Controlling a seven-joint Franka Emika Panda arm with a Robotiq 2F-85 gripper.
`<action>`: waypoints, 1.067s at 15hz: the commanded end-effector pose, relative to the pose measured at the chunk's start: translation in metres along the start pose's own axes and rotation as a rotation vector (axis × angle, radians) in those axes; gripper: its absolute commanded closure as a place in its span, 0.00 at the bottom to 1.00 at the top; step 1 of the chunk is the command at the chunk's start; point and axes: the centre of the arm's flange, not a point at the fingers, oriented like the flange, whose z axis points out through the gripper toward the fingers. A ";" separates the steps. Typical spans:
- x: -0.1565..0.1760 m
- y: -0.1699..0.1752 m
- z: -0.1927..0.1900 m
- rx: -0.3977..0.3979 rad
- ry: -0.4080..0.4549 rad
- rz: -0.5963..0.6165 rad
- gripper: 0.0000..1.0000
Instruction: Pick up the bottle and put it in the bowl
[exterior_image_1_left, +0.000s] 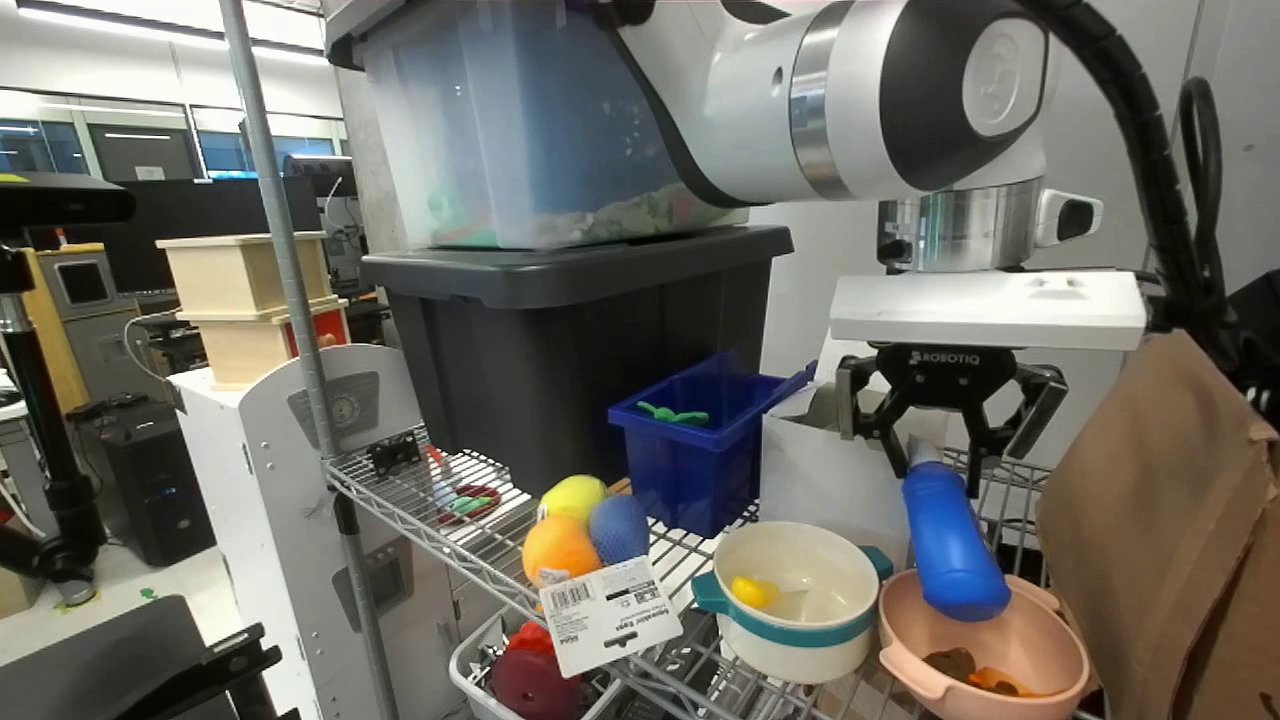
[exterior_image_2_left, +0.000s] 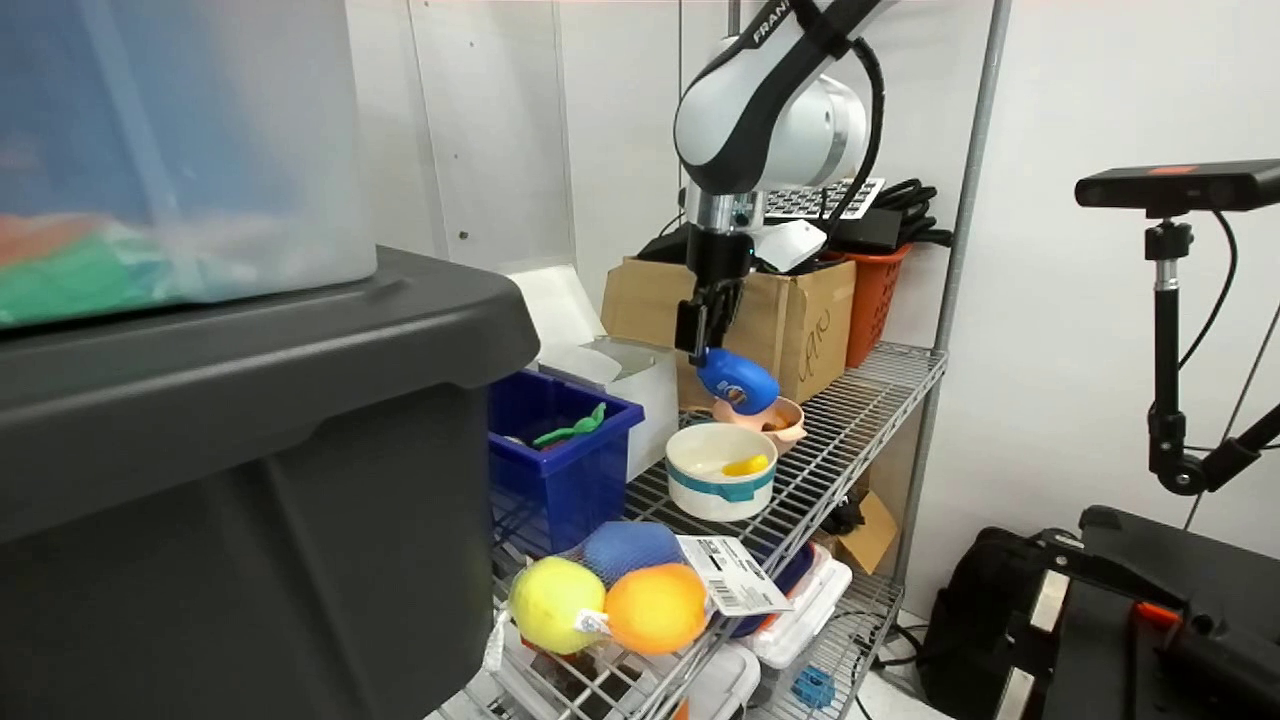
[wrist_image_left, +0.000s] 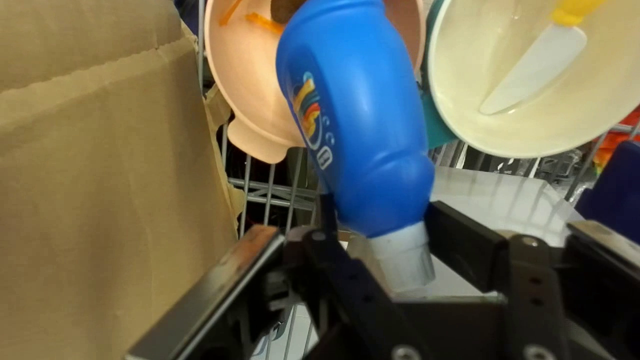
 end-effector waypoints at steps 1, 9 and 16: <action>0.013 0.014 0.006 0.013 0.001 0.003 0.53; 0.017 0.018 0.004 0.003 0.016 0.009 0.00; 0.013 0.015 -0.018 0.006 0.038 0.003 0.00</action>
